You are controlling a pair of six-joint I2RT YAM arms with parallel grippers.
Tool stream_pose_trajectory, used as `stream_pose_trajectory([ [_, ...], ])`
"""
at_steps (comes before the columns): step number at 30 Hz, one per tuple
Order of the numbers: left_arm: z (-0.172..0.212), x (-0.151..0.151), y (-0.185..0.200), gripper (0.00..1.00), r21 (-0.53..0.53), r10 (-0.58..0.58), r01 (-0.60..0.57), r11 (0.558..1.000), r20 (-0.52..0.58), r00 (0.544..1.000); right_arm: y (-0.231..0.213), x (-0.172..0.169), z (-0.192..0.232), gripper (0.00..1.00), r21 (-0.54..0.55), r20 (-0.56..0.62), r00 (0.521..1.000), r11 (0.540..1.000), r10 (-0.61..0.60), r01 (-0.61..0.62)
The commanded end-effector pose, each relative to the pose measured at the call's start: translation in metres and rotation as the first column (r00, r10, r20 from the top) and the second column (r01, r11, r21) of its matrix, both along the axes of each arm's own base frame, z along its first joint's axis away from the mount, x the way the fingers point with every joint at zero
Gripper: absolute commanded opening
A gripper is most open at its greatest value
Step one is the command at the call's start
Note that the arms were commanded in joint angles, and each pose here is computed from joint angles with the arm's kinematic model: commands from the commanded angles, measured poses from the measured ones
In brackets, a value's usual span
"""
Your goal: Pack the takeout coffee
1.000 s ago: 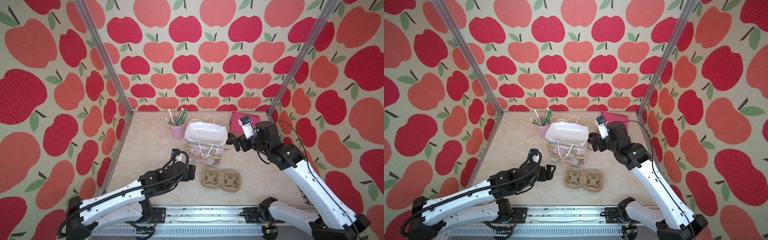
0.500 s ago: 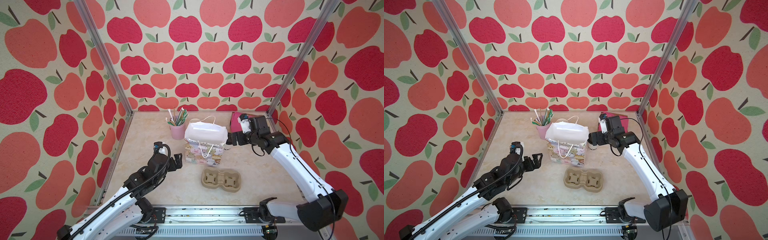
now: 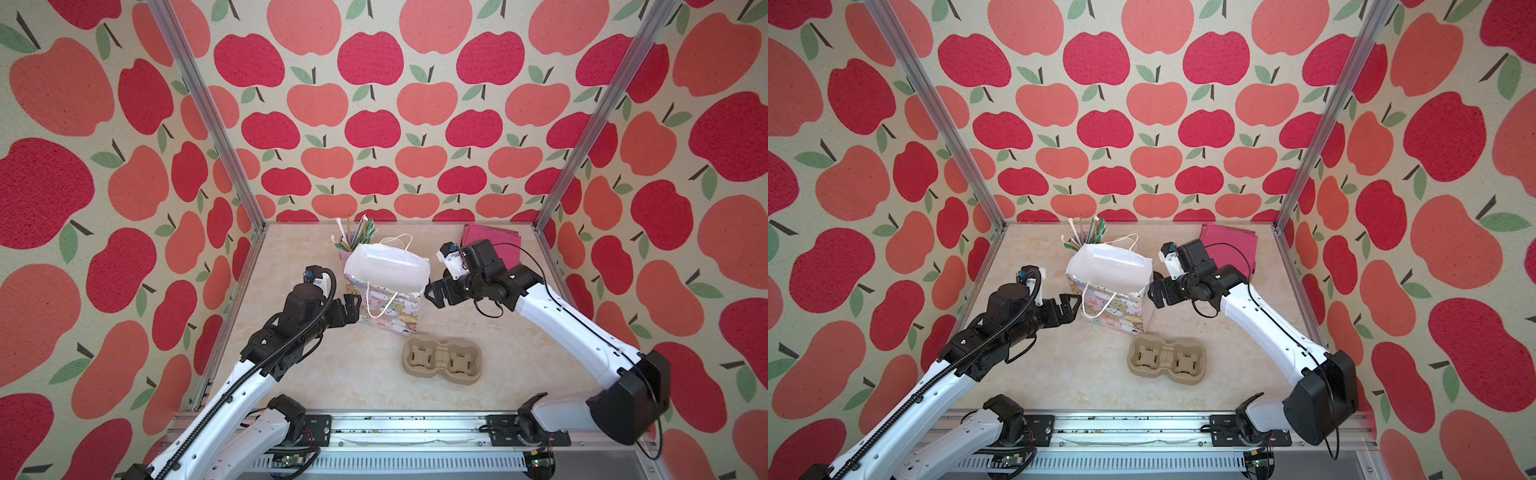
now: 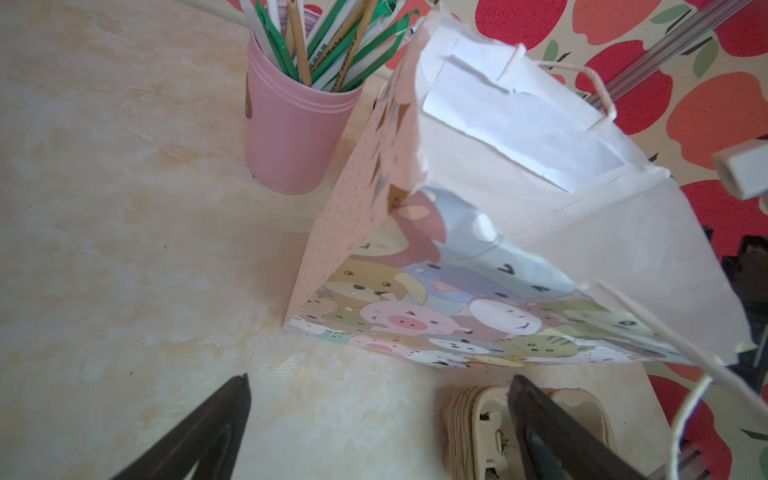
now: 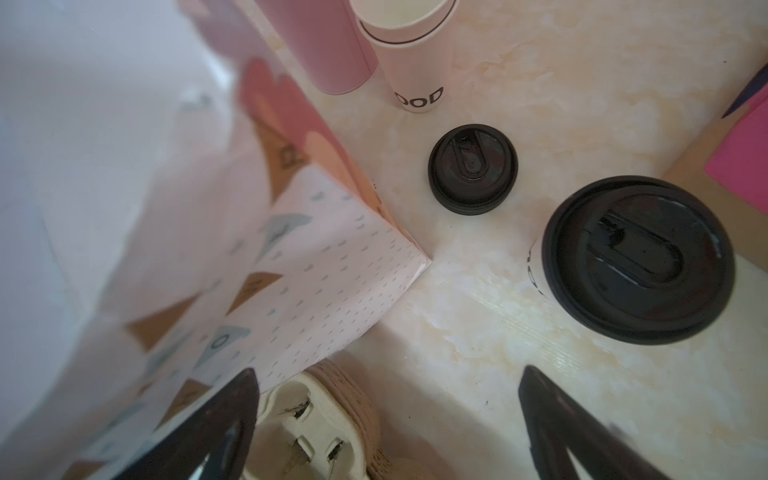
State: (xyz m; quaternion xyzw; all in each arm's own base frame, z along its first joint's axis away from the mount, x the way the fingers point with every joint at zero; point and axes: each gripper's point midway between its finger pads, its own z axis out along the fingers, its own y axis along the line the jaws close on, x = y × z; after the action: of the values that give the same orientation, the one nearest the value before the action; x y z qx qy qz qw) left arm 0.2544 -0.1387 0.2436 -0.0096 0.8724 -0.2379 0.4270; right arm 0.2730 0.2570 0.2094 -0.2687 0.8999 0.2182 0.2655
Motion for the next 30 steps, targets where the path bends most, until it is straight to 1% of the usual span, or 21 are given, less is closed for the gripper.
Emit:
stream_pose_trajectory([
  [1,0.01,-0.002,0.001,0.99,0.033,-0.048,0.047,0.998,0.016,0.999,0.022,-0.012,0.0,0.99,0.043,-0.04,0.999,0.998,0.037,-0.035],
  [5,0.026,0.006,0.012,0.99,0.036,-0.003,0.0,0.999,0.071,0.997,0.053,-0.026,0.003,0.99,0.097,-0.054,0.993,0.99,0.103,-0.098],
  [10,0.044,0.005,0.034,0.99,0.08,0.051,-0.061,0.995,0.129,0.99,0.088,-0.044,0.003,0.99,0.153,-0.061,0.978,0.97,0.2,-0.189],
  [14,0.053,0.003,0.052,0.99,0.123,0.091,-0.11,0.986,0.15,0.984,0.104,-0.062,0.003,0.99,0.155,-0.05,0.955,0.947,0.291,-0.281],
  [16,0.057,0.002,0.058,0.99,0.138,0.102,-0.124,0.983,0.158,0.982,0.098,-0.068,-0.001,0.99,0.106,-0.034,0.949,0.946,0.313,-0.308],
  [19,0.057,0.002,0.064,0.99,0.16,0.113,-0.14,0.977,0.167,0.979,0.076,-0.072,-0.005,0.99,0.02,0.008,0.95,0.95,0.311,-0.311],
  [25,0.053,-0.002,0.081,0.99,0.216,0.157,-0.198,0.956,0.193,0.969,0.017,-0.074,-0.006,0.99,-0.183,0.129,0.941,0.94,0.313,-0.288],
  [27,0.056,-0.004,0.087,0.99,0.226,0.175,-0.223,0.948,0.215,0.961,0.001,-0.074,-0.014,0.99,-0.241,0.138,0.936,0.928,0.323,-0.285],
  [30,0.059,-0.005,0.096,0.99,0.242,0.202,-0.26,0.935,0.239,0.95,-0.011,-0.076,-0.031,0.97,-0.307,0.104,0.929,0.9,0.354,-0.309],
])
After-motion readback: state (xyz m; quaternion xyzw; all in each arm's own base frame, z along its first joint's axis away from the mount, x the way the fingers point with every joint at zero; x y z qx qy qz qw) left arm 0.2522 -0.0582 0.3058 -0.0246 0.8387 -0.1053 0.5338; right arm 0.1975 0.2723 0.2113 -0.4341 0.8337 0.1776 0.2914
